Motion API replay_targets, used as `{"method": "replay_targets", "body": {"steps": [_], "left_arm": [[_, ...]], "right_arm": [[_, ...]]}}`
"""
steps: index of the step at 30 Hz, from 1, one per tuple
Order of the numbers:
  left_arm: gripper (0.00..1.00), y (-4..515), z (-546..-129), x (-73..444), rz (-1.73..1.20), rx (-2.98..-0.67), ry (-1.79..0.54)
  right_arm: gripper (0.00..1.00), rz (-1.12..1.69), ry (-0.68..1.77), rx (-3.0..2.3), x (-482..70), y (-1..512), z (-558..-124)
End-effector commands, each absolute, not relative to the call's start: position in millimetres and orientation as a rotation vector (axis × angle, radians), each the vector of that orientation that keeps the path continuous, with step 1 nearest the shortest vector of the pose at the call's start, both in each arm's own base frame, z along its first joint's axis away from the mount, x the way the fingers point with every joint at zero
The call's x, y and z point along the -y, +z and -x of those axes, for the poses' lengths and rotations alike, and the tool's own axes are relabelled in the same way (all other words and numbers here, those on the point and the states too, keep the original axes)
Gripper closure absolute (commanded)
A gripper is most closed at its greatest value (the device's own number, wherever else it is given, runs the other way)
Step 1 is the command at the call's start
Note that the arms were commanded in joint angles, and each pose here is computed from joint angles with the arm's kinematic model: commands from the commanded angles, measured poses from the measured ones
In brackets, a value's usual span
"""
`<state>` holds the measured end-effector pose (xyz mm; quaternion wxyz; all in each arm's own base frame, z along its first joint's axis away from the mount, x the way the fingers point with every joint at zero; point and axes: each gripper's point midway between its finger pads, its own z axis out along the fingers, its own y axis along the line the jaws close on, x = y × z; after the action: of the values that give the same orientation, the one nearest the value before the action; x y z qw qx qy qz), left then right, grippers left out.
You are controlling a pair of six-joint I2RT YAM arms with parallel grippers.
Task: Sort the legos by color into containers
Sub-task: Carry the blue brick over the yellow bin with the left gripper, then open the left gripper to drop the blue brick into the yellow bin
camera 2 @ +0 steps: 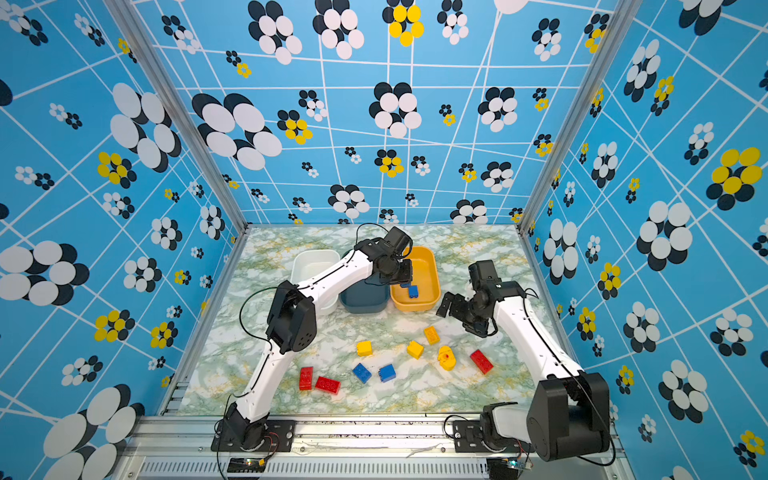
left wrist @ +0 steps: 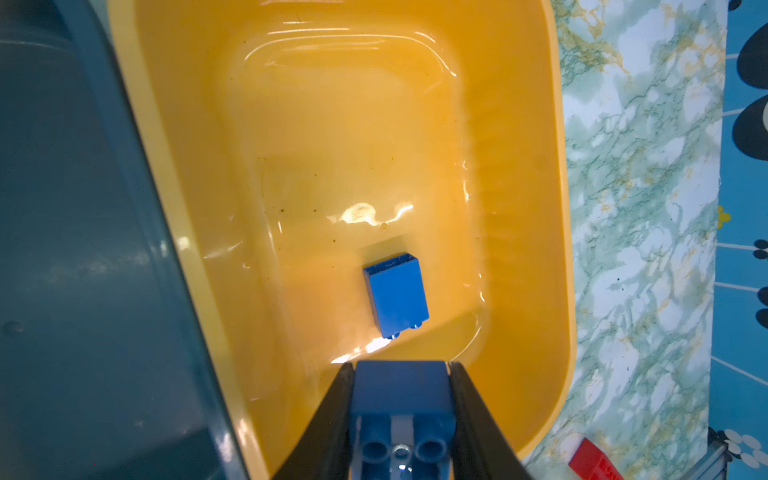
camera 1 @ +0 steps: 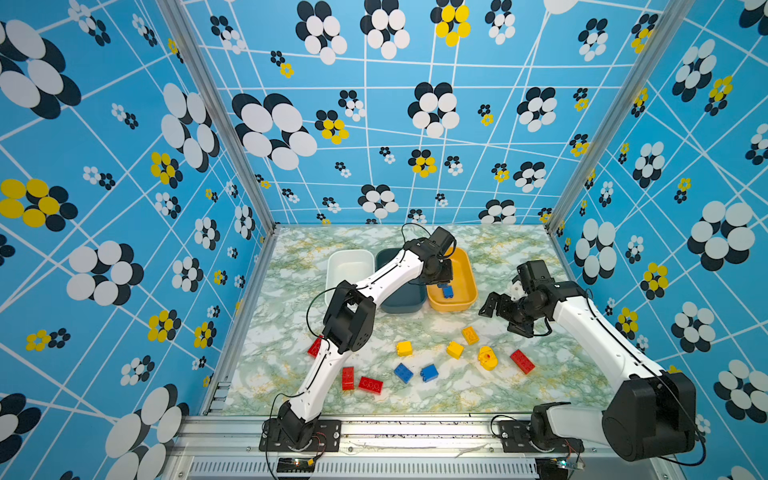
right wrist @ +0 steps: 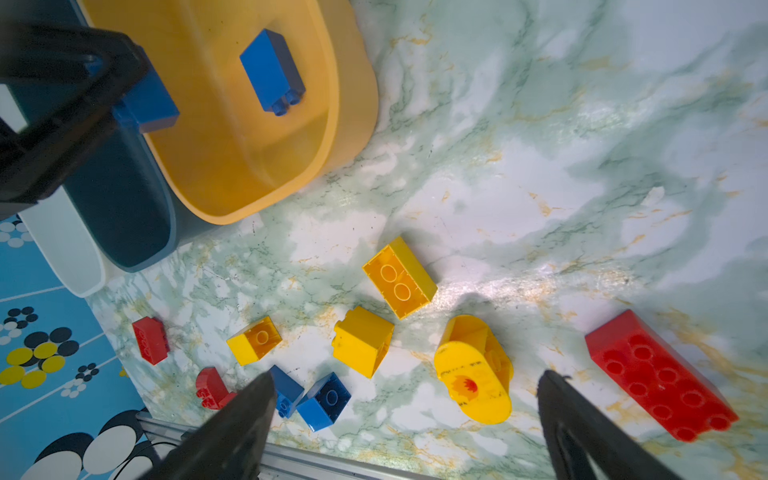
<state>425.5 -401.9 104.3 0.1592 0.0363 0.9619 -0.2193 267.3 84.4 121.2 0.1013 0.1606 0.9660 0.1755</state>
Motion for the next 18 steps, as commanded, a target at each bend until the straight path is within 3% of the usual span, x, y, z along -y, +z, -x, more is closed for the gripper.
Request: {"method": "replay_targets", "body": {"steps": [1, 4, 18], "left_arm": [[0.58, 105.7, -420.9, 405.1, -0.149, -2.759, -0.629], [0.5, 112.2, -421.7, 407.4, -0.153, -2.742, -0.646], [0.36, 150.4, -419.9, 411.4, -0.153, -2.65, -0.751]], "right_arm": [[0.01, -0.506, 0.507, -2.873, -80.6, 116.7, -258.1], [0.01, -0.501, 0.508, -2.892, -80.9, 111.3, -253.7], [0.01, -0.318, 0.358, -3.003, -73.0, 85.4, -217.1]]}}
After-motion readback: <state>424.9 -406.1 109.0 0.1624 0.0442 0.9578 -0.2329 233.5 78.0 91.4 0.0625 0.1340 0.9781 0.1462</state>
